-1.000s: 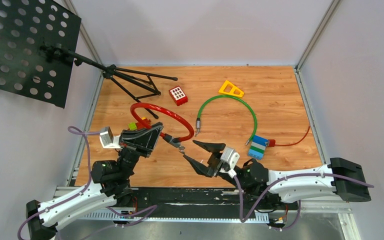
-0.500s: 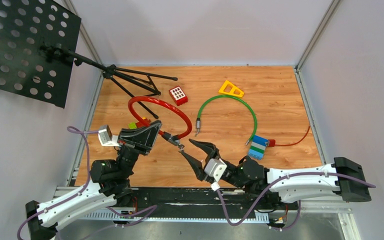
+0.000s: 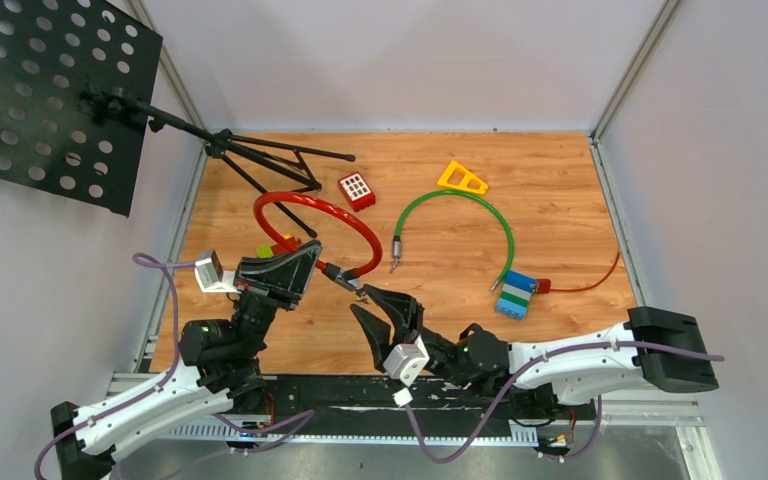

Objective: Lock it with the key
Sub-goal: Lock the lock.

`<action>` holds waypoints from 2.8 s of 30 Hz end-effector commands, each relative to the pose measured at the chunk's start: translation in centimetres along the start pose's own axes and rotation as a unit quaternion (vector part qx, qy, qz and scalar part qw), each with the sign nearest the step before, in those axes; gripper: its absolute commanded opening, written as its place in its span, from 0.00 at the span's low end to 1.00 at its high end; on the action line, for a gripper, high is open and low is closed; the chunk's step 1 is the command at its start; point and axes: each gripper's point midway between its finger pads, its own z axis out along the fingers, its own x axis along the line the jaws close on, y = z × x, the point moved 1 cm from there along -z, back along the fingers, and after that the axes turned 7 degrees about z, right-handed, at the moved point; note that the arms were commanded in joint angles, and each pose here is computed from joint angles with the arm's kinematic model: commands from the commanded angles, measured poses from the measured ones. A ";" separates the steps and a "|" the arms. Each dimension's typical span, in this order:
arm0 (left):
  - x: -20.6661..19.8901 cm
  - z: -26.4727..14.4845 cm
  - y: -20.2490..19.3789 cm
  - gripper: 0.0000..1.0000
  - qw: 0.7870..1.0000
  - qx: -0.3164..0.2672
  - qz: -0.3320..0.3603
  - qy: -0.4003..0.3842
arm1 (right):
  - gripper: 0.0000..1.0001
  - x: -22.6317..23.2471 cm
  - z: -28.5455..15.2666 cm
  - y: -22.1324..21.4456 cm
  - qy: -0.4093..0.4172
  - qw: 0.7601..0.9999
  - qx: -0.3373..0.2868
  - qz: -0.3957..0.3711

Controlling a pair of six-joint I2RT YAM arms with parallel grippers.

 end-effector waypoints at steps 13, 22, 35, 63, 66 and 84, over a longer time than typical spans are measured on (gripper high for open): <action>-2.3 0.8 3.7 0.00 0.998 -0.053 -0.028 -0.025 | 0.40 -2.3 0.9 1.8 -0.084 0.995 -0.008 -0.054; -2.3 0.8 3.8 0.00 0.998 -0.053 -0.030 -0.025 | 0.41 -0.7 1.0 0.6 -0.051 0.997 0.016 -0.055; -2.3 0.7 3.8 0.00 0.998 -0.055 -0.033 -0.027 | 0.35 -1.4 1.0 0.4 -0.078 0.994 0.021 -0.068; -2.4 0.7 3.7 0.00 0.997 -0.055 -0.037 -0.032 | 0.13 -1.5 0.7 0.9 -0.062 0.998 0.020 -0.010; -2.5 0.8 3.7 0.00 0.997 -0.055 -0.036 -0.035 | 0.09 -1.3 0.7 1.5 -0.047 0.999 0.012 0.023; -3.0 1.0 3.6 0.00 0.997 -0.052 -0.038 -0.046 | 0.00 -1.2 0.8 2.7 -0.020 0.992 -0.004 0.126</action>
